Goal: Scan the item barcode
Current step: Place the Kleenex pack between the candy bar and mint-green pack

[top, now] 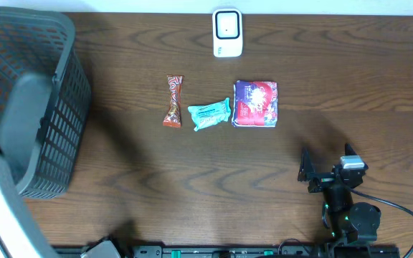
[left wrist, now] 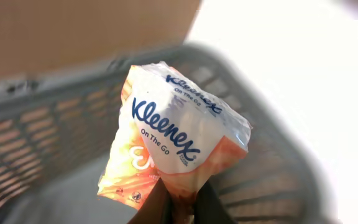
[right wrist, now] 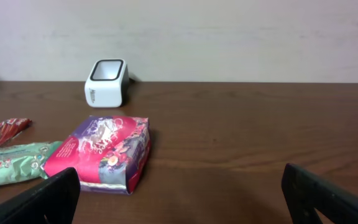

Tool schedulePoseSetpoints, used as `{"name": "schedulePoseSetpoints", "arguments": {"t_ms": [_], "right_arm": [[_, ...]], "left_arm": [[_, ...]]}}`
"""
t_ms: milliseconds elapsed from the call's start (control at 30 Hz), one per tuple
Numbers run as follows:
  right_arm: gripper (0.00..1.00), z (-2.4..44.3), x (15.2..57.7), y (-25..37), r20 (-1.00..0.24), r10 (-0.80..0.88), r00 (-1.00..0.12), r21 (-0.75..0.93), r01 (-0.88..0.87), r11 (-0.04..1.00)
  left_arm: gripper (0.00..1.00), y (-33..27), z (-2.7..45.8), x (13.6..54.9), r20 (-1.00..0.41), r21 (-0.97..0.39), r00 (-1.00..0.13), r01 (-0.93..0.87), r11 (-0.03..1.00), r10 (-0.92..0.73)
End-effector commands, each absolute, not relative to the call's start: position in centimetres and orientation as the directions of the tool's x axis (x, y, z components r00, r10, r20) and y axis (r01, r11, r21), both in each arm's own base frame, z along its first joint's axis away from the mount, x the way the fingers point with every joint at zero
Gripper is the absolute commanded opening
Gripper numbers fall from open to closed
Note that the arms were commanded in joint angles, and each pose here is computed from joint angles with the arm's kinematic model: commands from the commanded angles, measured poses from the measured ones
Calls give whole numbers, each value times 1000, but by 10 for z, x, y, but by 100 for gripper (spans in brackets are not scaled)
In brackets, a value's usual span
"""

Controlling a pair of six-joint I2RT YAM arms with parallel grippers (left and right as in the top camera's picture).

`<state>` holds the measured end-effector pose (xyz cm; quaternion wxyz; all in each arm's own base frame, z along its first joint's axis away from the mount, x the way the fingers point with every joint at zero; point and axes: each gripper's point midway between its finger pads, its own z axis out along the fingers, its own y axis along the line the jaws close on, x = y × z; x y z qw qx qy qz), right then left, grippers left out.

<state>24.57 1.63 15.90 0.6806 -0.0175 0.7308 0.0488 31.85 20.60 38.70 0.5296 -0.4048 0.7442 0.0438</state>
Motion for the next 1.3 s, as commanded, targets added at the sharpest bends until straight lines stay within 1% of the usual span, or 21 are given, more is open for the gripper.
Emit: {"name": "schedulePoseSetpoints", "arguments": {"t_ms": [0, 33, 100, 133, 200, 267, 367, 433, 467, 533, 700, 733, 933, 967, 1000, 1033, 1067, 1100, 1267], "right_arm": [[99, 158, 245, 20, -996, 46, -74, 54, -106, 993], [99, 158, 245, 20, -996, 46, -74, 54, -106, 993], [99, 158, 245, 20, -996, 46, -74, 54, -106, 993], [99, 158, 245, 20, -996, 46, -74, 54, -106, 993], [99, 158, 245, 20, -996, 46, -74, 54, -106, 993], [99, 158, 245, 20, -996, 46, -74, 54, -106, 993], [99, 158, 245, 20, -996, 46, -74, 54, -106, 993], [99, 158, 245, 20, -996, 46, -74, 54, -106, 993], [99, 158, 245, 20, -996, 46, -74, 54, -106, 993], [99, 158, 245, 20, -996, 46, -74, 54, -106, 993], [99, 158, 245, 20, -996, 46, -74, 54, -106, 993], [99, 158, 245, 20, -996, 46, -74, 54, -106, 993], [99, 158, 245, 20, -996, 46, -74, 54, -106, 993], [99, 158, 245, 20, -996, 46, -74, 54, -106, 993], [99, 158, 245, 20, -996, 46, -74, 54, -106, 993], [99, 158, 245, 20, -996, 46, -74, 54, -106, 993], [99, 158, 245, 20, -996, 46, -74, 54, -106, 993], [99, 158, 245, 20, -996, 46, -74, 54, -106, 993], [99, 158, 245, 20, -996, 46, -74, 54, -106, 993]], "left_arm": [[7, 161, 411, 321, -789, -493, -94, -492, 717, -607], [8, 149, 417, 323, -788, -506, -100, -456, 732, -607], [7, 114, 421, 333, -788, -515, -156, -363, 776, -596], [8, 87, 416, 343, -781, -516, -217, -302, 802, -585], [7, 50, 404, 356, -766, -513, -312, -232, 827, -563], [7, 7, 385, 368, -744, -497, -430, -156, 854, -511], [7, -50, 353, 383, -726, -438, -578, -32, 898, -374], [8, -76, 334, 390, -701, -425, -635, 7, 905, -324], [7, -98, 307, 400, -669, -397, -689, 14, 918, -279], [7, -111, 279, 410, -639, -351, -731, -2, 937, -241], [8, -123, 200, 430, -552, -187, -817, -71, 980, -165], [7, -129, 167, 434, -496, -156, -857, -74, 985, -143], [8, -144, 93, 432, -352, -105, -927, -97, 990, -128], [11, -146, 87, 431, -341, -99, -932, -94, 991, -122], [26, -147, 83, 430, -334, -95, -935, -91, 991, -118], [45, -149, 81, 429, -330, -93, -937, -88, 992, -114], [67, -150, 80, 429, -330, -93, -938, -85, 992, -111], [73, -150, 82, 429, -332, -94, -937, -85, 992, -112], [73, -148, 109, 431, -383, -120, -915, -83, 989, -124]]}}
